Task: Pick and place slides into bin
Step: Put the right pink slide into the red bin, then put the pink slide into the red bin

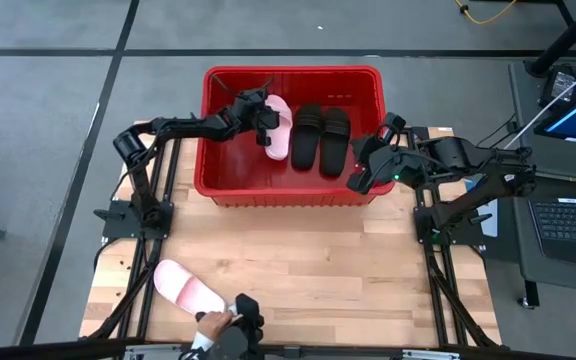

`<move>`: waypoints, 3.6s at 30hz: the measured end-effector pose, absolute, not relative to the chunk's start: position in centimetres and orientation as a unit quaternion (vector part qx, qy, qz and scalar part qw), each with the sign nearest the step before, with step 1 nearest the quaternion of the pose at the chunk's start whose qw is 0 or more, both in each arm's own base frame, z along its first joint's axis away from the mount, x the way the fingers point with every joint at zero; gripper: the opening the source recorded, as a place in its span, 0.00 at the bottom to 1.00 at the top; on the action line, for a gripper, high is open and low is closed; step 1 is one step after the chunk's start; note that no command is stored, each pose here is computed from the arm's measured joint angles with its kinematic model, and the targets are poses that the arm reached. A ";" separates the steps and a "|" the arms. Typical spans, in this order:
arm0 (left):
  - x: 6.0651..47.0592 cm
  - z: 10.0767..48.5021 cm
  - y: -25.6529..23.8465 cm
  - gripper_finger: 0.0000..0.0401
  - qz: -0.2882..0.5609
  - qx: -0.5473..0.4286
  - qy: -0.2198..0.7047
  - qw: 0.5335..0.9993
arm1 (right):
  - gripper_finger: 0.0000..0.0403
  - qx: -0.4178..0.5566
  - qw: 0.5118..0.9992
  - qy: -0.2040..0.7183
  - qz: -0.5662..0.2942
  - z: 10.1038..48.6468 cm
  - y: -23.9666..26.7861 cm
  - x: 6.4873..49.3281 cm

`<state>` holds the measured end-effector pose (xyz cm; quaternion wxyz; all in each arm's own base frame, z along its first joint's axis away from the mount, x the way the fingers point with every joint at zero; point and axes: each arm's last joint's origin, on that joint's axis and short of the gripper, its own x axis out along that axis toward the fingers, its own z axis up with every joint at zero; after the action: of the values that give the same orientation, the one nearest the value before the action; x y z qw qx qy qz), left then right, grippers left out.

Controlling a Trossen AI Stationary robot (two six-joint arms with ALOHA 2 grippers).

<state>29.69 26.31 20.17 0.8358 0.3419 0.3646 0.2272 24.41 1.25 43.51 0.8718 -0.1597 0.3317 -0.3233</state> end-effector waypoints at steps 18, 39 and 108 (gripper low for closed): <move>30.1 18.9 26.5 0.01 0.199 0.317 0.350 0.859 | 0.01 -0.149 0.874 0.328 -0.327 43.5 1.3 24.4; 30.9 16.6 27.1 0.01 0.236 0.243 0.334 0.879 | 0.01 -0.141 0.881 0.311 -0.328 43.8 1.3 24.6; 23.1 35.0 0.7 0.24 0.069 0.088 0.278 0.954 | 0.01 -0.112 0.918 0.301 -0.233 43.5 2.6 26.3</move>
<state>23.07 0.74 35.00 0.9540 0.0877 0.2781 0.0691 26.27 2.60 43.52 0.9178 -0.1122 0.3010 -0.2335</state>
